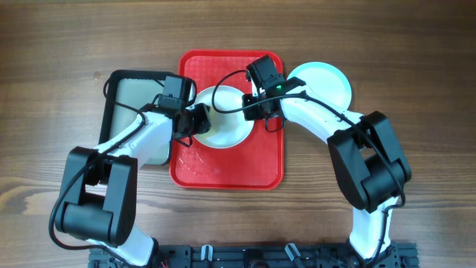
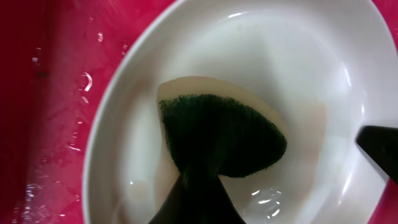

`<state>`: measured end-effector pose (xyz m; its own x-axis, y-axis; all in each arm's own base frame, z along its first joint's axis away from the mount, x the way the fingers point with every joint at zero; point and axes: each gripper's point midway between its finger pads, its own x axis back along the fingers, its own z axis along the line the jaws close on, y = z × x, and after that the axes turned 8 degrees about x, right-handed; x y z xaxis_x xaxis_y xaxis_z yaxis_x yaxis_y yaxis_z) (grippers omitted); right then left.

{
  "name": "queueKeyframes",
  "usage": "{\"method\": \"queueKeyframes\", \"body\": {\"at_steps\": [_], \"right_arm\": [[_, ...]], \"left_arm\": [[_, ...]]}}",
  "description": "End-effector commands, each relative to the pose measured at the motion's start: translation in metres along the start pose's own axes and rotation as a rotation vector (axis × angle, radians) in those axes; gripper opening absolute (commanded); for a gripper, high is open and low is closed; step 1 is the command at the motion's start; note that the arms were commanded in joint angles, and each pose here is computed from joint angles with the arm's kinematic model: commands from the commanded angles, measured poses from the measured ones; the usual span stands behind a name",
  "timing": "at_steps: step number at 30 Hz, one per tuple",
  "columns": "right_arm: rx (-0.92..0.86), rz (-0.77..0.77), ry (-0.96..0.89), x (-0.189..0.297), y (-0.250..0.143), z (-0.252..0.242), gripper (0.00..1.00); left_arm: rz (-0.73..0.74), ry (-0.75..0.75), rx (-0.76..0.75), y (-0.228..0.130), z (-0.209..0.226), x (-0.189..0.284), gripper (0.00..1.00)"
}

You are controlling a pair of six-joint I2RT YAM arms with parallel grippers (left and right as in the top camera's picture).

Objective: Clean dirty plates on tray and stack at the side
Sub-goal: 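Scrub the white plate near the right gripper with the sponge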

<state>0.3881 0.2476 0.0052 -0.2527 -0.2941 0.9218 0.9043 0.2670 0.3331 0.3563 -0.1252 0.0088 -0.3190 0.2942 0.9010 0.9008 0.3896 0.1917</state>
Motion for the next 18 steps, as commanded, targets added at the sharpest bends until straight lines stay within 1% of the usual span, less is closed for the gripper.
{"method": "queueKeyframes", "body": {"at_steps": [1,4,10,14,18], "right_arm": [[0.029,0.018,0.000,-0.002,-0.006,0.004,0.05],[0.028,0.017,0.000,-0.002,-0.006,0.004,0.04],[0.029,0.017,0.000,-0.002,-0.006,0.004,0.04],[0.029,0.017,0.000,-0.002,-0.006,0.004,0.04],[0.029,0.014,0.001,-0.002,-0.005,0.004,0.04]], "left_arm": [[-0.042,0.063,-0.018,0.006,0.012,0.008,0.04],[-0.054,0.068,-0.019,0.007,0.012,0.013,0.04],[-0.135,0.172,-0.016,0.021,0.029,0.017,0.04],[-0.125,0.162,0.038,0.018,0.027,0.014,0.04],[-0.078,0.154,0.020,0.005,0.022,0.003,0.04]]}}
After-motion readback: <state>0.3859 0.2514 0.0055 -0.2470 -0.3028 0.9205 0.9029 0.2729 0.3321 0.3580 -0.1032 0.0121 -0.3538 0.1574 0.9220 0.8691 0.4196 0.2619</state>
